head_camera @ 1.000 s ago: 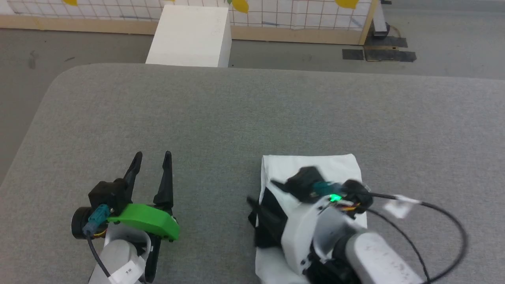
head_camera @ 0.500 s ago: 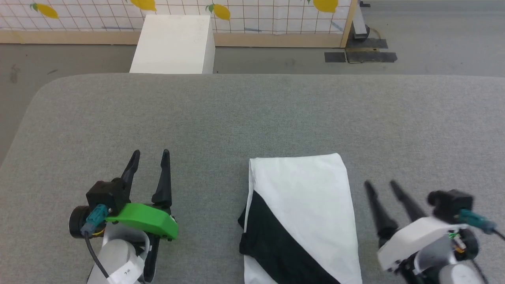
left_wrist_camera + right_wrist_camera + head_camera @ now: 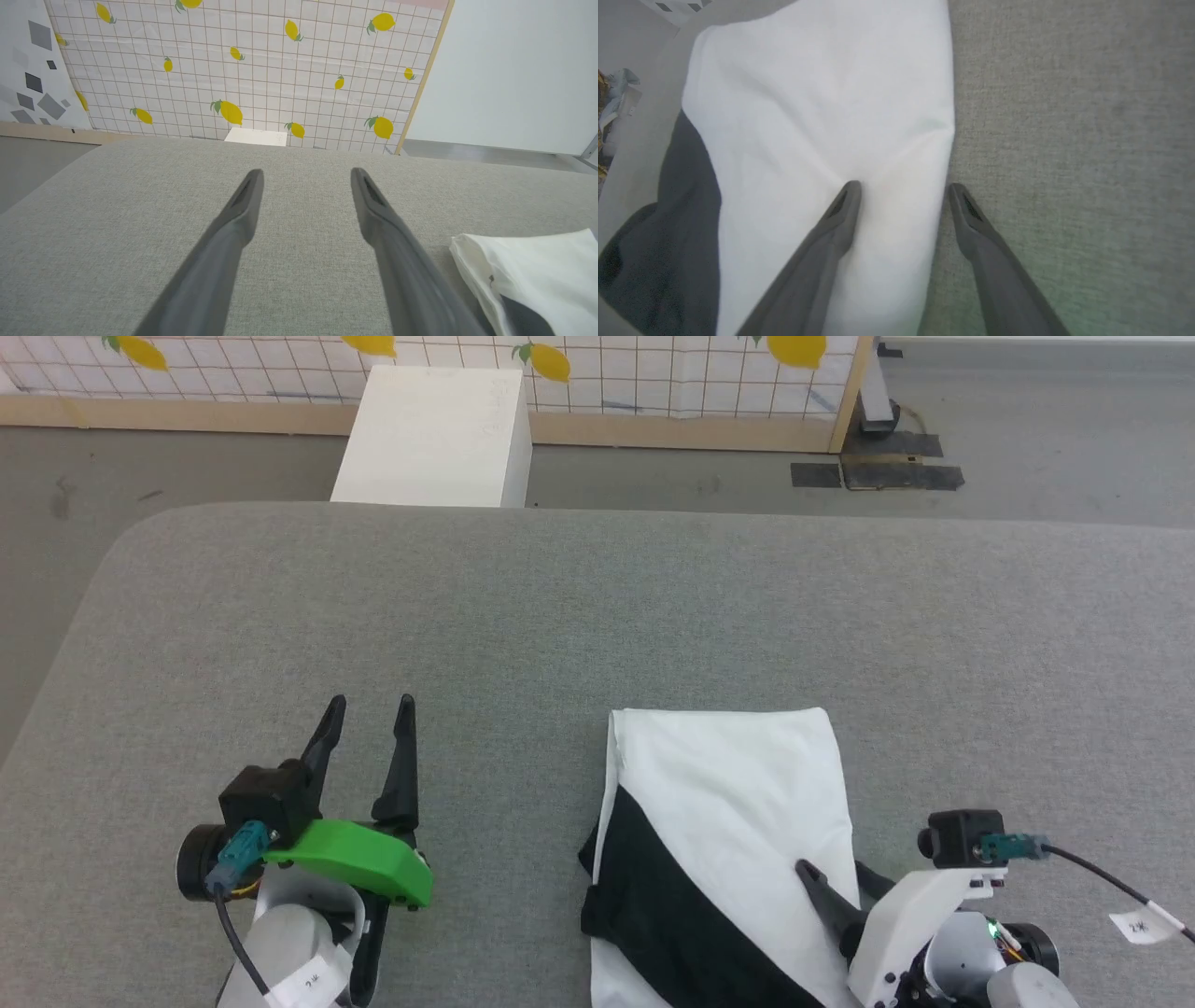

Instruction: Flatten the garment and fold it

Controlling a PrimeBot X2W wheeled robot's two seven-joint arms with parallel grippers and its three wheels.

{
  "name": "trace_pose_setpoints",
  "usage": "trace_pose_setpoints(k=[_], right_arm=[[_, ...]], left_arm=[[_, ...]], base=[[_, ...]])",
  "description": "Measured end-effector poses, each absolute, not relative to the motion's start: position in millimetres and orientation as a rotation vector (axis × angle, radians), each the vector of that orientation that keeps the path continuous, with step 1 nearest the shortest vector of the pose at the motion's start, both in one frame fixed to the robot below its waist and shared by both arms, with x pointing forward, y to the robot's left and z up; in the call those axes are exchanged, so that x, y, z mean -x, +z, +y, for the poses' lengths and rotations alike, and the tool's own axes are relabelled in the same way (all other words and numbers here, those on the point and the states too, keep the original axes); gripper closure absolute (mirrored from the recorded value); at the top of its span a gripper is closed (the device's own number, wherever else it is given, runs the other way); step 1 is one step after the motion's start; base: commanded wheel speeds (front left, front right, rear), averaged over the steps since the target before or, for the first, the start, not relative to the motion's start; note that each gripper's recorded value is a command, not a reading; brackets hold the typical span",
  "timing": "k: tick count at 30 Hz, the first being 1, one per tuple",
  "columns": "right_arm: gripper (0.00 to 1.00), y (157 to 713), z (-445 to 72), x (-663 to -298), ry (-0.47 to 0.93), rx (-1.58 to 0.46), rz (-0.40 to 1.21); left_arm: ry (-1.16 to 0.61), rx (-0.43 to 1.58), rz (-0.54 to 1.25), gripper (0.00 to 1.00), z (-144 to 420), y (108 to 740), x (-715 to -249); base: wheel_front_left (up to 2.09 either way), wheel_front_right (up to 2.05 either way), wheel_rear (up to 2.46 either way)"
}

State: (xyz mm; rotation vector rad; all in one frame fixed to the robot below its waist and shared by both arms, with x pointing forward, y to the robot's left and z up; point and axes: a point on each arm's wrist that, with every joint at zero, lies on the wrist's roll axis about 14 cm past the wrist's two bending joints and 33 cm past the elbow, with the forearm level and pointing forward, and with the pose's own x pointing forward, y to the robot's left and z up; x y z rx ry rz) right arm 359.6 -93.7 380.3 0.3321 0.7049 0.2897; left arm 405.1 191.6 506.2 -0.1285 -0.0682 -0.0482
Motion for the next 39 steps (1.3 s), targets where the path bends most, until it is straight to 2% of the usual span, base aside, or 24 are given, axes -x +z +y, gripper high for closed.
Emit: trace_pose_setpoints(k=[3,4,5,9,15,18,23,29,35,39], right_arm=[[0.73,379.2,-92.3,-356.6,0.303,-0.310,0.744],[0.83,379.8,-93.0,-356.0,0.305,-0.297,0.749],[1.00,380.5,-93.9,-355.8,0.305,-0.285,0.751],[1.00,389.9,-102.4,-359.3,0.296,-0.172,0.721],[1.00,418.2,-113.6,-383.2,0.312,0.201,0.646],[1.00,429.5,-155.4,-397.3,0.275,0.427,0.633],[1.00,447.7,-245.9,-409.6,0.141,0.670,0.666],[1.00,475.9,-322.4,-425.5,-0.036,0.723,0.657],[1.00,474.6,-397.4,-414.1,-0.223,0.743,0.734],[1.00,480.9,-432.1,-413.5,-0.324,0.763,0.731]], left_arm=[[-0.047,0.129,-0.072,0.00,192.0,507.6,-403.6],[-0.047,0.129,-0.073,0.00,191.8,508.1,-403.3],[-0.048,0.129,-0.073,0.00,191.6,507.9,-403.1],[-0.054,0.134,-0.068,0.00,188.5,505.5,-402.0],[-0.089,0.138,-0.093,0.00,176.2,512.1,-413.8],[-0.121,0.142,-0.103,0.00,164.1,514.2,-423.7],[-0.183,0.153,-0.116,0.00,140.0,515.0,-443.6],[-0.262,0.131,-0.129,0.00,113.2,510.4,-476.7],[-0.336,0.100,-0.113,0.00,93.7,488.9,-507.6],[-0.376,0.092,-0.076,0.00,82.5,467.8,-523.1]], base=[[0.00,0.00,0.00],[0.00,0.00,0.00],[0.00,0.00,0.00],[0.00,0.00,0.00],[0.00,0.00,0.00],[0.00,0.00,0.00],[0.00,0.00,0.00],[0.00,0.00,0.00],[0.00,0.00,0.00],[0.00,0.00,0.00]])
